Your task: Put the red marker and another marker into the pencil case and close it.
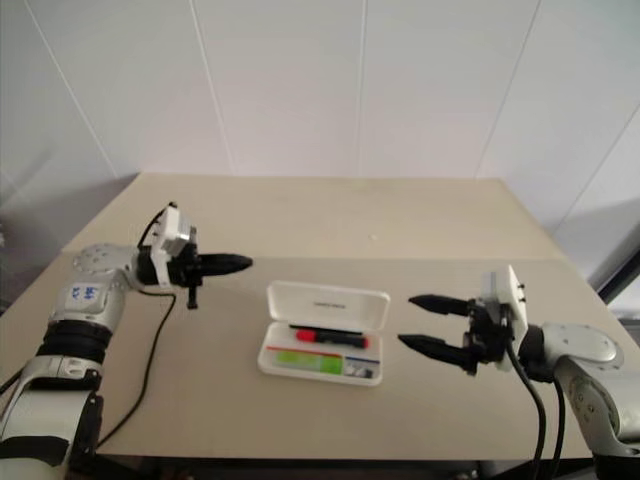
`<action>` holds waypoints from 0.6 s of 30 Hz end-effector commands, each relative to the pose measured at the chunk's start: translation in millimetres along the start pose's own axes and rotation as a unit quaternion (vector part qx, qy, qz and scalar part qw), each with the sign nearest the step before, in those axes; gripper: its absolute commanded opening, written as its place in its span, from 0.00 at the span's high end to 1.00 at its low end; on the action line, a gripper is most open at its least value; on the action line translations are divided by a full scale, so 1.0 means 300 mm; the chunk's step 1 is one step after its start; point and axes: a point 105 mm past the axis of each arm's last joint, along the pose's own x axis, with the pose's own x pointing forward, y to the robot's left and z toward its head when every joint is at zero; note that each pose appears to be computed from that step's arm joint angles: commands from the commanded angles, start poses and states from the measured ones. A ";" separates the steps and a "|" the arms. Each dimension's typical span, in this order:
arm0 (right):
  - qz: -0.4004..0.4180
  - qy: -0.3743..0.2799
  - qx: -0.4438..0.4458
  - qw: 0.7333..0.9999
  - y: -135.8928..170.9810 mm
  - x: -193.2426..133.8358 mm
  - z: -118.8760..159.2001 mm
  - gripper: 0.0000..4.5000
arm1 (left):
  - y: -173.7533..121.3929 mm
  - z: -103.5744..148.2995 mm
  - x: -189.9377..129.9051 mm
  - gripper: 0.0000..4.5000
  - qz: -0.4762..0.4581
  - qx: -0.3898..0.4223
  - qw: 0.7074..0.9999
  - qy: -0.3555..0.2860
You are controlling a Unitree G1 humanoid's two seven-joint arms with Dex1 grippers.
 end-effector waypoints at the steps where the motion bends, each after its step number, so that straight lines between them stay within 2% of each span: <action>1: -0.002 -0.002 -0.024 1.000 -0.003 -0.001 0.022 0.00 | 0.034 0.026 0.011 0.99 0.011 0.019 1.000 -0.001; 8: -0.004 0.000 -0.025 1.000 -0.009 0.004 0.022 0.00 | 0.097 -0.032 0.071 0.99 0.057 0.010 0.998 0.033; 13: -0.006 0.001 -0.026 1.000 -0.009 0.002 0.025 0.00 | 0.075 -0.070 0.130 0.99 0.016 -0.034 0.997 0.060; 18: -0.005 0.000 -0.022 1.000 0.001 -0.013 0.031 0.00 | 0.035 -0.071 0.201 0.99 -0.036 -0.077 0.995 0.055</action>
